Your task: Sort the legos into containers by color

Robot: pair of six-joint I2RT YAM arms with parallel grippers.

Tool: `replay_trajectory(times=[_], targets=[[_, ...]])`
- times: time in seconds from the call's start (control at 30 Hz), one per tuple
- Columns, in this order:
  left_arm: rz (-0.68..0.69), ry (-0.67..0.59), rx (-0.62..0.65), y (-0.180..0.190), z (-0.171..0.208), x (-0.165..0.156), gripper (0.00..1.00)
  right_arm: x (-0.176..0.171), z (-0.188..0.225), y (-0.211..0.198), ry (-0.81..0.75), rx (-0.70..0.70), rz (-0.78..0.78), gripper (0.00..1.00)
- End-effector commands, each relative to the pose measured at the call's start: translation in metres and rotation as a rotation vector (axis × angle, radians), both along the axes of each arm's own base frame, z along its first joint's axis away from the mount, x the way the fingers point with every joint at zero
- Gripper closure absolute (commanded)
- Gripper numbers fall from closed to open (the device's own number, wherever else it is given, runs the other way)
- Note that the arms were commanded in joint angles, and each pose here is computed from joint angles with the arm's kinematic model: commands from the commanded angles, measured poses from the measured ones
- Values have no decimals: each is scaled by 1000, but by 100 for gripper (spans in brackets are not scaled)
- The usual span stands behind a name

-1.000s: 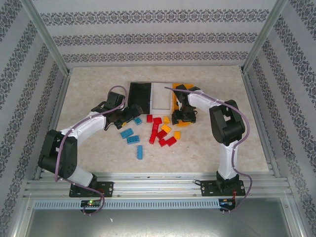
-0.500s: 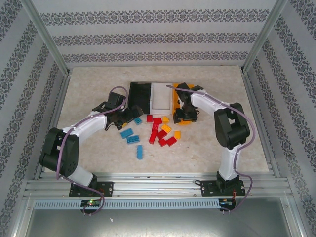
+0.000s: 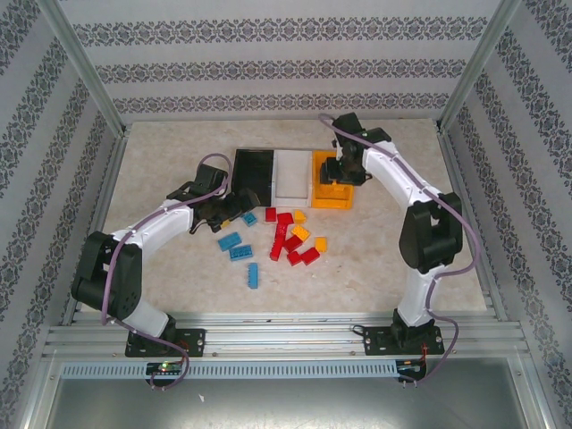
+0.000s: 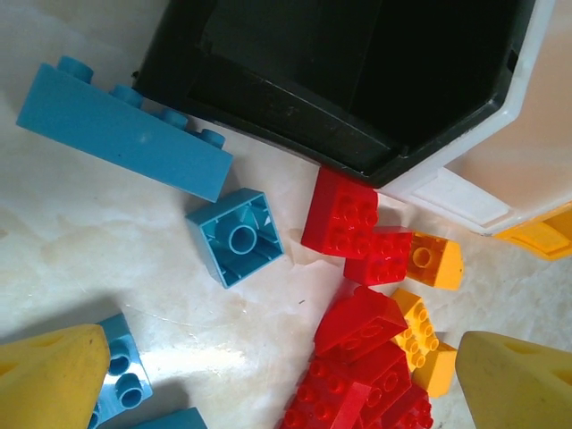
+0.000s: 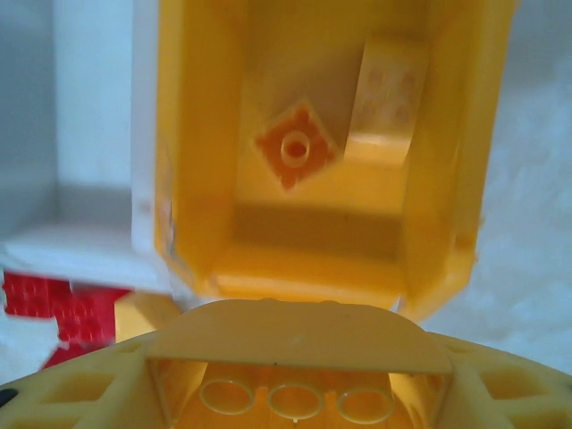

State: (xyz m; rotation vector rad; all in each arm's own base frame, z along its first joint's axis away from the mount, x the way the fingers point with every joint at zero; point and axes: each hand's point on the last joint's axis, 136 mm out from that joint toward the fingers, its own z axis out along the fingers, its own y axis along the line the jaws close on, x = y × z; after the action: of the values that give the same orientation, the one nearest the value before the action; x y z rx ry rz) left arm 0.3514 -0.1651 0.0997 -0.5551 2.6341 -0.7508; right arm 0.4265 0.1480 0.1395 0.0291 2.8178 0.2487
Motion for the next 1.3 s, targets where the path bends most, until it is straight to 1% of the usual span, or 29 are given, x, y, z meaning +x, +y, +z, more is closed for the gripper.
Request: replay_trajectory(times=[0.0,0.2,0.4,0.47,0.57,0.67,0.8,0.9,1.0,1.1,1.27], targets=[[-15,-17,33,3,12,-4,0,22,-11,-5,5,-25,-24,41],[-14,-30,50,7,21,-8,0,52,-20,-13,-2,-27,-45,40],[-31,-31,64,9,25,-12,0,61,-31,-12,17,-18,-50,38],[-34,-18,70,10,23,-14,0,62,-33,-11,22,-13,-49,35],[-40,36,84,12,13,-21,0,60,-33,-11,24,-19,-49,29],[-63,74,112,14,5,-25,0,59,-24,-11,8,-19,-53,27],[-101,107,157,21,-1,-26,4,51,-7,-13,-22,-13,-58,24],[-158,134,190,22,-8,-29,7,40,3,-15,-30,-2,-62,24],[-169,184,218,26,-20,-37,7,24,11,-11,-33,15,-53,24],[-112,248,221,31,-35,-45,7,7,13,-7,-19,25,-40,23],[76,309,168,33,-50,-45,6,-10,13,11,0,49,4,23]])
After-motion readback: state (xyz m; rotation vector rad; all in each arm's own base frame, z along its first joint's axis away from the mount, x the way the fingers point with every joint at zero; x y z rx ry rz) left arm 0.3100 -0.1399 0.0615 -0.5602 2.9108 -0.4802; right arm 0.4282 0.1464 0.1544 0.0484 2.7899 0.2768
